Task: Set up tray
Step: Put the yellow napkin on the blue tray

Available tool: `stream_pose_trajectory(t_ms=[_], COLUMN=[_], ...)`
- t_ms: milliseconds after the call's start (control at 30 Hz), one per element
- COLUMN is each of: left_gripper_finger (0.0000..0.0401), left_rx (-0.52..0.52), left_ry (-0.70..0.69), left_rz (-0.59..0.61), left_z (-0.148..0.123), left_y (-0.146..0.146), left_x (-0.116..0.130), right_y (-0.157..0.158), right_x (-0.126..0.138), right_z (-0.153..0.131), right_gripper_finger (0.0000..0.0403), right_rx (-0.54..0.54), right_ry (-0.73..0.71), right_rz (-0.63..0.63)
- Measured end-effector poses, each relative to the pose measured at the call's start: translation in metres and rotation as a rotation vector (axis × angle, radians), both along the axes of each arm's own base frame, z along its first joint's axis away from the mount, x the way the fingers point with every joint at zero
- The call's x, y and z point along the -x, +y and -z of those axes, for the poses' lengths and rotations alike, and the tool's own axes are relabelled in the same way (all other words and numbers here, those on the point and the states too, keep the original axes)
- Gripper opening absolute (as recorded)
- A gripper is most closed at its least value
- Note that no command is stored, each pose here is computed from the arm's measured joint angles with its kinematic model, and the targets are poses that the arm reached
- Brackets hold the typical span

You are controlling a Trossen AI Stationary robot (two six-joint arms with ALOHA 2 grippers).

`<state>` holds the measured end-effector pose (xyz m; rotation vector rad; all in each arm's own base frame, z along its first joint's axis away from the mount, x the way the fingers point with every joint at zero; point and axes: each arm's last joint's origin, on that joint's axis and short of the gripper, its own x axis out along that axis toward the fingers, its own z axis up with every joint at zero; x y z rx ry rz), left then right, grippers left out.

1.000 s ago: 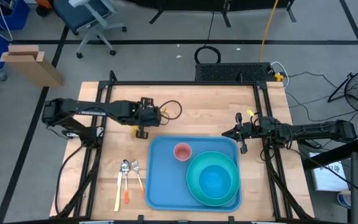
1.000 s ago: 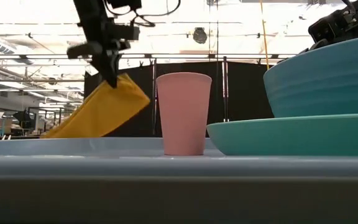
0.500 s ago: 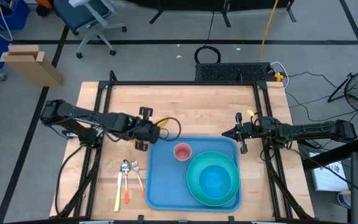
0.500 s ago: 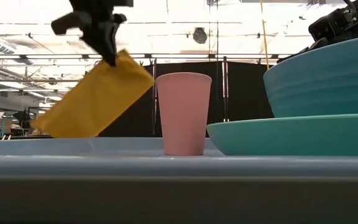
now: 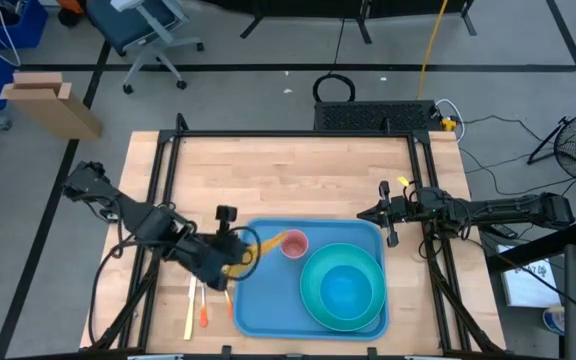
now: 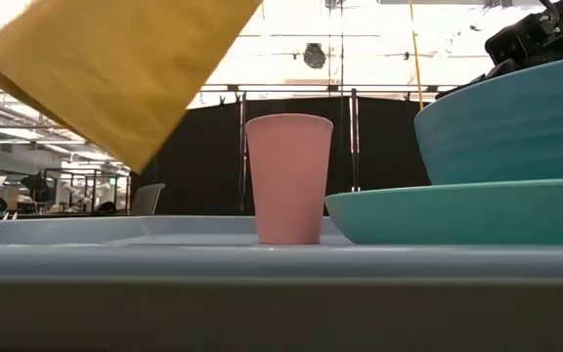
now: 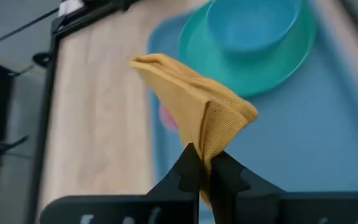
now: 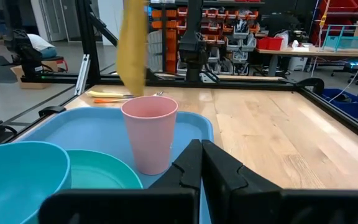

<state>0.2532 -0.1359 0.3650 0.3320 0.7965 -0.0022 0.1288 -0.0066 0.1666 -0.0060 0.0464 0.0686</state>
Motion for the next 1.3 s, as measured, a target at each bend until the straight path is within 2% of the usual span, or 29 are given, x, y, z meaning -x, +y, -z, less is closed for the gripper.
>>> stream_pose_trajectory(t_ms=[167, 467, 567, 700, 833, 967, 1133, 1300], left_gripper_finger=[0.0009, 0.0009, 0.0009, 0.0009, 0.0009, 0.0009, 0.0009, 0.0009], left_rx=[0.186, 0.434, 0.42, 0.373, 0.397, 0.39, 0.412, 0.428], left_ry=[-0.119, -0.325, -0.355, -0.37, -0.446, -0.417, -0.397, -0.43], left_rz=[0.105, 0.334, 0.313, 0.249, 0.219, 0.144, 0.077, 0.138], left_z=[0.0, 0.026, 0.04, 0.08, 0.111, 0.144, 0.164, 0.144], left_y=[-0.029, -0.076, -0.077, -0.07, -0.058, -0.042, -0.032, -0.035], left_x=[-0.005, -0.005, -0.004, -0.005, -0.003, 0.005, 0.011, 0.008], right_y=[0.0, 0.0, 0.0, 0.0, 0.0, 0.0, 0.0, 0.0], right_x=[0.0, 0.0, 0.0, 0.0, 0.0, 0.0, 0.0, 0.0], right_z=[0.0, -0.001, -0.001, -0.001, -0.001, -0.001, -0.001, -0.001], right_gripper_finger=[0.0, 0.0, 0.0, 0.0, 0.0, 0.0, 0.0, 0.0], right_rx=[0.0, 0.0, 0.0, 0.0, 0.0, 0.0, 0.001, 0.001], right_ry=[0.0, -0.007, -0.007, -0.007, -0.007, -0.007, -0.005, -0.006], right_rz=[0.0, 0.0, -0.001, -0.001, 0.0, -0.001, 0.0, 0.0])
